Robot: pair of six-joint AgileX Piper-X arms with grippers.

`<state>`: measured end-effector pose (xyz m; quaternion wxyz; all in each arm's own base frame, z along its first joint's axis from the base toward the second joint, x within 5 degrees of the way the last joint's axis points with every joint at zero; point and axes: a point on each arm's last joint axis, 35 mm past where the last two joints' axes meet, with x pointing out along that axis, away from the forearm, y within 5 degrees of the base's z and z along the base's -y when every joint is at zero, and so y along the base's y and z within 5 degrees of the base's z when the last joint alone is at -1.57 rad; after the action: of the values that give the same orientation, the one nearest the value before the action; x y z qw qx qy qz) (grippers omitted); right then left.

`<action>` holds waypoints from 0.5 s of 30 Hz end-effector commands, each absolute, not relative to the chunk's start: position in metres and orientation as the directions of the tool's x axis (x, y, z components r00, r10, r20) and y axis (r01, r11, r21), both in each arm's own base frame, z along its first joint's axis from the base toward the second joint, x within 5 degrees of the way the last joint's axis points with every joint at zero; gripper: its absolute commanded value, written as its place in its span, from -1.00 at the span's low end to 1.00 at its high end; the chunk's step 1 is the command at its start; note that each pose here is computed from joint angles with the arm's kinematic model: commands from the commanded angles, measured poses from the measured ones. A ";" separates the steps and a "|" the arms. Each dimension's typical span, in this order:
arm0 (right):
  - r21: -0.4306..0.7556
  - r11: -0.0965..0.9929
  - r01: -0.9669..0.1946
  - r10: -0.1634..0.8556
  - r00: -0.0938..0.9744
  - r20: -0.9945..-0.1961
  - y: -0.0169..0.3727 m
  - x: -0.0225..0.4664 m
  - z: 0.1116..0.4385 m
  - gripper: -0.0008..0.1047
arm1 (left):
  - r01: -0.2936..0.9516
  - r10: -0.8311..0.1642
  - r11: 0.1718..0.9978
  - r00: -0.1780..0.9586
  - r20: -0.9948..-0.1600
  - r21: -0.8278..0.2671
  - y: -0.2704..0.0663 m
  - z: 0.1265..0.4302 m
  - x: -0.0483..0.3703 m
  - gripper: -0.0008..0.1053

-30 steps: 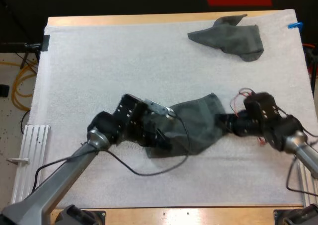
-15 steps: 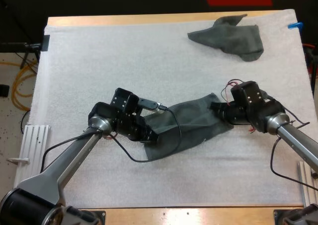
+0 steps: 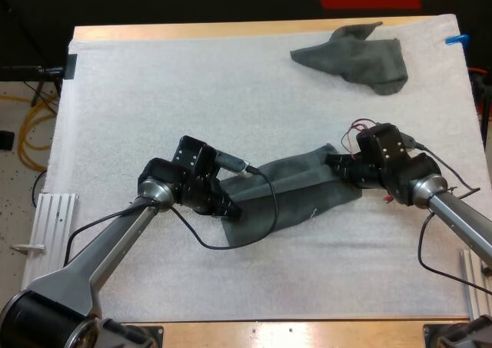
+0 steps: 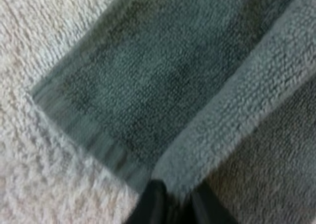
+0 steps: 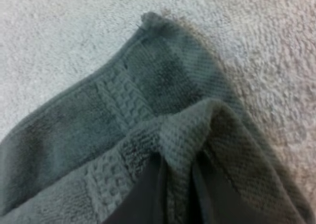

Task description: Pick towel from pile fold and stack

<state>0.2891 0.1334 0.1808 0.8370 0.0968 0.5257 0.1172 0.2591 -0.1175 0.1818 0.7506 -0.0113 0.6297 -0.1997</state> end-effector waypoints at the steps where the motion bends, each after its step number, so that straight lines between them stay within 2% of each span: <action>1: 0.293 0.948 -0.120 0.316 0.440 -0.840 0.135 0.292 0.186 -0.87 | 0.289 -0.291 0.925 0.126 -0.949 -0.245 -0.117 0.183 0.258 -0.63; 2: 0.300 0.946 -0.124 0.323 0.442 -0.837 0.136 0.292 0.186 -0.80 | 0.290 -0.291 0.925 0.126 -0.949 -0.245 -0.117 0.183 0.258 -0.58; 7: 0.349 0.921 -0.175 0.389 0.485 -0.783 0.140 0.298 0.192 0.15 | 0.303 -0.296 0.921 0.139 -0.945 -0.244 -0.117 0.183 0.259 -0.30; 8: 0.350 0.917 -0.193 0.399 0.502 -0.767 0.141 0.300 0.194 0.26 | 0.305 -0.299 0.921 0.145 -0.943 -0.245 -0.118 0.184 0.260 -0.29; 9: 0.350 0.911 -0.218 0.412 0.521 -0.748 0.142 0.303 0.196 0.32 | 0.308 -0.303 0.919 0.157 -0.940 -0.245 -0.118 0.186 0.262 -0.28; 15: 0.322 0.894 -0.311 0.447 0.600 -0.663 0.147 0.314 0.214 0.26 | 0.331 -0.293 0.921 0.237 -0.926 -0.207 -0.123 0.207 0.276 -0.28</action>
<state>0.3116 0.1454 0.2045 0.8840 0.0924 0.4136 0.1974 0.2743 -0.1221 0.2007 0.7779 0.0093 0.5954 -0.2007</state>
